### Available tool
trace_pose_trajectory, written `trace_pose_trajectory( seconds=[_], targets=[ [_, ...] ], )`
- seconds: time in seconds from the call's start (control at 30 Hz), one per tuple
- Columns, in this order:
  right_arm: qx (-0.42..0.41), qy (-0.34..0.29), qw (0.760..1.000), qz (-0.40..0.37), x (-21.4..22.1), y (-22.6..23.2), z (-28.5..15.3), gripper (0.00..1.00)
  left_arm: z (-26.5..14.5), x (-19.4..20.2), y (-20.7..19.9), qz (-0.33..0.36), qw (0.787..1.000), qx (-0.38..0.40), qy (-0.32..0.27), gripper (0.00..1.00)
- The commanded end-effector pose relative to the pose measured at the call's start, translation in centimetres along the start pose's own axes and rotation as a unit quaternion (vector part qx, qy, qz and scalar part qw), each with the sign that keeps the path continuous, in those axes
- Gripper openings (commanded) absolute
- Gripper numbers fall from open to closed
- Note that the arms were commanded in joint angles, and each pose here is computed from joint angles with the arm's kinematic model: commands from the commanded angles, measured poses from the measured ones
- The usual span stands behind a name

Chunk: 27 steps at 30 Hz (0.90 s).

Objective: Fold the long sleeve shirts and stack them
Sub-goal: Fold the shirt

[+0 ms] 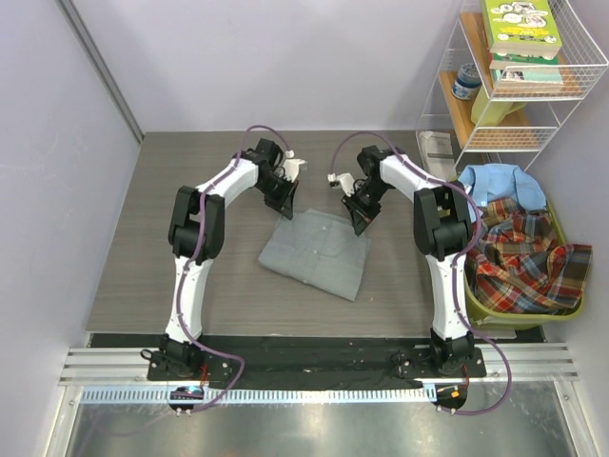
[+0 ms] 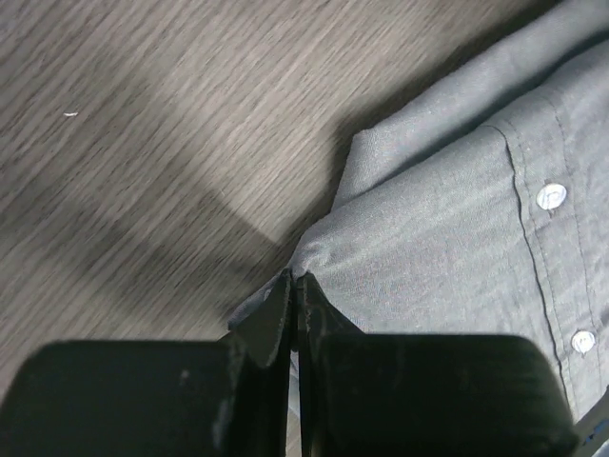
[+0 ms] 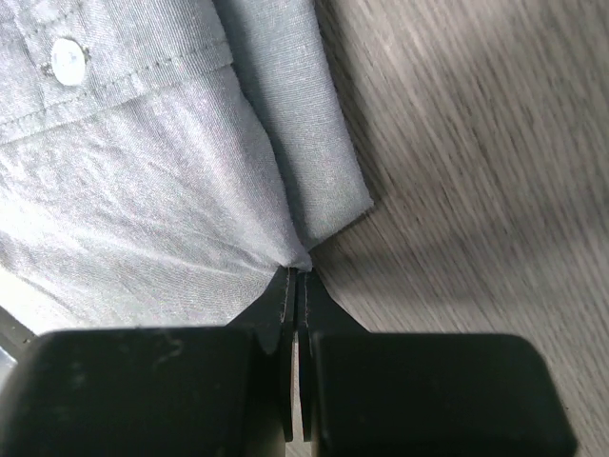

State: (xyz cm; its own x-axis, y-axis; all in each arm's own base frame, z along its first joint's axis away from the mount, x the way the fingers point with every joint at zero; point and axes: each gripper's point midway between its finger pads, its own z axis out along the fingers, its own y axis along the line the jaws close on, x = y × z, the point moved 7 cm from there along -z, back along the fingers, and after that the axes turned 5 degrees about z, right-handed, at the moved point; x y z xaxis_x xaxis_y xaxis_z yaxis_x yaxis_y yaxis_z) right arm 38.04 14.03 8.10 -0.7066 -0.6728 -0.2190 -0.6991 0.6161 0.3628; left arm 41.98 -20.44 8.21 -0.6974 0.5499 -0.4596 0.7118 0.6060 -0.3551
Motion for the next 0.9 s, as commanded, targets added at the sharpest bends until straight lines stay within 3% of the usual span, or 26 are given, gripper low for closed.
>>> trace_pose_trajectory(
  seconds=[0.0, 0.27, 0.4, 0.5, 0.67, 0.87],
  targets=[
    [0.061, -0.019, 0.997, -0.040, -1.0, -1.1, -1.4, 0.01, 0.0, 2.3, 2.2, -0.026, 0.993, -0.095, 0.072, 0.00],
    [0.081, -0.069, 0.994, -0.008, -0.7, -1.5, -7.0, 0.01, -0.2, 4.3, 2.4, -0.029, 0.989, -0.100, 0.101, 0.00],
    [0.064, -0.060, 0.996, 0.014, -1.0, -3.1, -4.8, 0.01, -0.3, 3.8, 2.2, -0.025, 0.991, -0.088, 0.093, 0.00],
    [0.052, -0.072, 0.996, 0.029, -2.0, -3.5, -3.0, 0.01, -0.8, 3.2, 1.5, -0.033, 0.995, -0.061, 0.075, 0.00],
    [0.099, -0.072, 0.992, 0.030, -2.3, -5.4, -1.3, 0.01, -4.3, 0.9, -1.0, -0.023, 0.999, -0.037, 0.004, 0.00],
    [0.132, -0.064, 0.989, 0.013, -2.0, -6.3, -0.7, 0.01, -6.7, -1.1, -0.9, -0.008, 0.995, -0.075, -0.060, 0.01]
  ],
)
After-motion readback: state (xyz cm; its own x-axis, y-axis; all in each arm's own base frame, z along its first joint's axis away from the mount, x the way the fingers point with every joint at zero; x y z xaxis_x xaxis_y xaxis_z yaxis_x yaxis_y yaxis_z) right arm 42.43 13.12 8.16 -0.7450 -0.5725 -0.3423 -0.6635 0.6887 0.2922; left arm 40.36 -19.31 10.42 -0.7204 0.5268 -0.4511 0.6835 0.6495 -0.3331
